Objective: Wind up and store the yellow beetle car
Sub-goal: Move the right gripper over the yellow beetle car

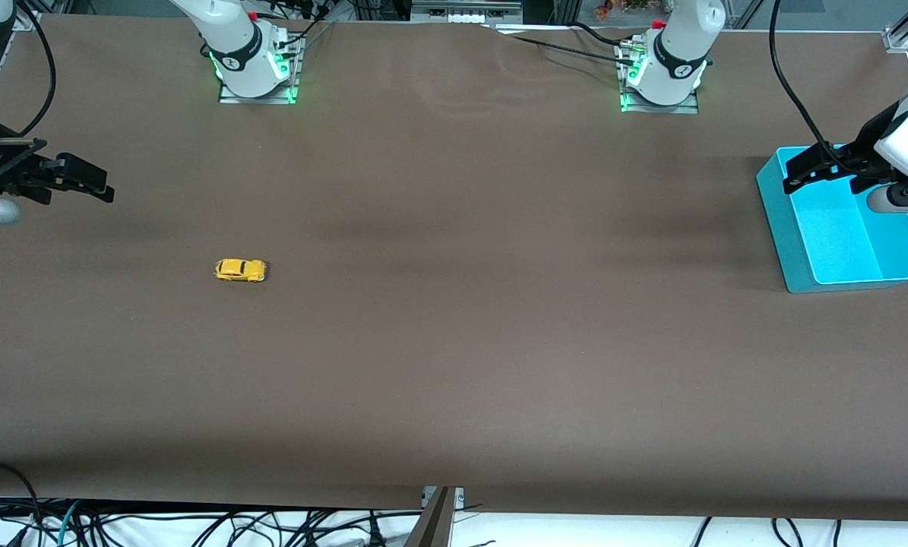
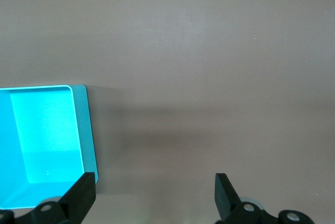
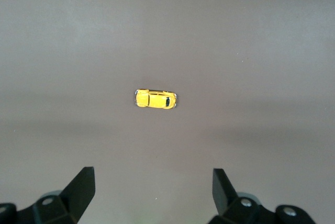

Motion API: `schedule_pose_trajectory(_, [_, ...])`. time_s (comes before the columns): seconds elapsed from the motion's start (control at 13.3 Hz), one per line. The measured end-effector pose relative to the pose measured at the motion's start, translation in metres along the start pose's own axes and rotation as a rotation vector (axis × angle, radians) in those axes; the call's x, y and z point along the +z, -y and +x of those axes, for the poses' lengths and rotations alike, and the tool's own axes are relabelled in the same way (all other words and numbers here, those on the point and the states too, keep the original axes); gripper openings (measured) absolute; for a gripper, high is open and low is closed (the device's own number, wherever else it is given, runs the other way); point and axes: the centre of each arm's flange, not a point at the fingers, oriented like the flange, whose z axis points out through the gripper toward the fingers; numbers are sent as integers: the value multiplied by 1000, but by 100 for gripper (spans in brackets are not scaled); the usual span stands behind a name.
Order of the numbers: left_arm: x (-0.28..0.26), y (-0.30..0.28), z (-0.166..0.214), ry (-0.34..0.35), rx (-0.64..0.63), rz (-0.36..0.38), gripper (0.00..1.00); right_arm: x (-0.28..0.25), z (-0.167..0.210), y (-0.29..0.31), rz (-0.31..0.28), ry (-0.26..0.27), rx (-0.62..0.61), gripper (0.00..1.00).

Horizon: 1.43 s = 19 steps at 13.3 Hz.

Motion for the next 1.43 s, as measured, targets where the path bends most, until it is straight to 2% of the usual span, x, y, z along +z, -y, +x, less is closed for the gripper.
schedule_pose_trajectory(0.98, [0,0,0,0,-1,0,100,4,1,-10,1,7,18,100])
schedule_pose_trajectory(1.43, [0,1,0,0,-1,0,100,22,10,28,-3,41,-48,100])
